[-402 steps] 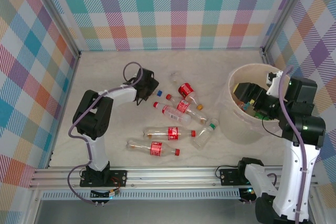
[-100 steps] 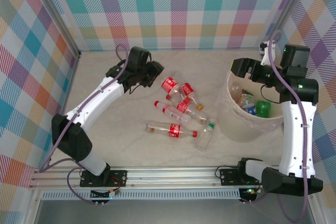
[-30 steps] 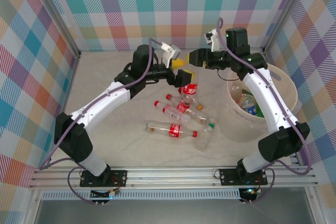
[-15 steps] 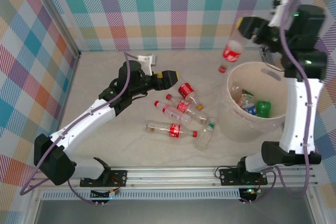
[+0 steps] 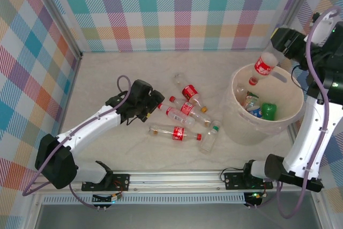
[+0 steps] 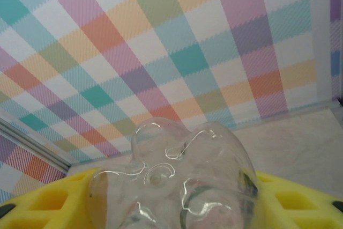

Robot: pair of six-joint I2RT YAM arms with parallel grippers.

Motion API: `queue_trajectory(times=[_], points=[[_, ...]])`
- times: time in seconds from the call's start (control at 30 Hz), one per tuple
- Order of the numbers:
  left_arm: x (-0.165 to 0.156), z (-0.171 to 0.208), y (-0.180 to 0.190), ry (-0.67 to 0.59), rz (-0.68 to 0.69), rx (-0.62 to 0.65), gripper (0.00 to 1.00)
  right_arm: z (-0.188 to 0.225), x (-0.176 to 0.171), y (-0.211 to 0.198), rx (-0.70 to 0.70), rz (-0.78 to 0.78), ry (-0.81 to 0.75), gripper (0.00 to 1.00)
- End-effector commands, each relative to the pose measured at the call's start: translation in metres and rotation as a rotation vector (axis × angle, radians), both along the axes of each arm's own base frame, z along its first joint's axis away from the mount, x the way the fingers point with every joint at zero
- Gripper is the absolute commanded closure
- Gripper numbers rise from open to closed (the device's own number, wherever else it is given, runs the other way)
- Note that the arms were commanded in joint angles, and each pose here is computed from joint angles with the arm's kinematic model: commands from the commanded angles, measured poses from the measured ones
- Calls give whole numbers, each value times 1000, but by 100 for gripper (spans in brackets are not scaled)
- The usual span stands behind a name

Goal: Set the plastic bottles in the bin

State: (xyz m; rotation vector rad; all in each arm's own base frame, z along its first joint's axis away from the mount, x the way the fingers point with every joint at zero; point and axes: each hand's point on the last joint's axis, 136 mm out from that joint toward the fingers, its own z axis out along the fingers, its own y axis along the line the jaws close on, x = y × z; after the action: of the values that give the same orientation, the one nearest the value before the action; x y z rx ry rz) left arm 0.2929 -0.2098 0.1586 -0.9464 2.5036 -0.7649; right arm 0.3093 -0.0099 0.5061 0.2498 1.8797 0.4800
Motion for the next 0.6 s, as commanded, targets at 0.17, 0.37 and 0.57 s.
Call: queue_trajectory(times=[0.17,0.37,0.57], points=[[-12,-29,1,186,97,2,15,-86,-2,14,91,79,161,51],[-1,-27,2,152,153,-4,15,-137,-1,15,128,87,226,52],[0,-23,5,147,152,17,15,-174,2,11,123,72,277,52]])
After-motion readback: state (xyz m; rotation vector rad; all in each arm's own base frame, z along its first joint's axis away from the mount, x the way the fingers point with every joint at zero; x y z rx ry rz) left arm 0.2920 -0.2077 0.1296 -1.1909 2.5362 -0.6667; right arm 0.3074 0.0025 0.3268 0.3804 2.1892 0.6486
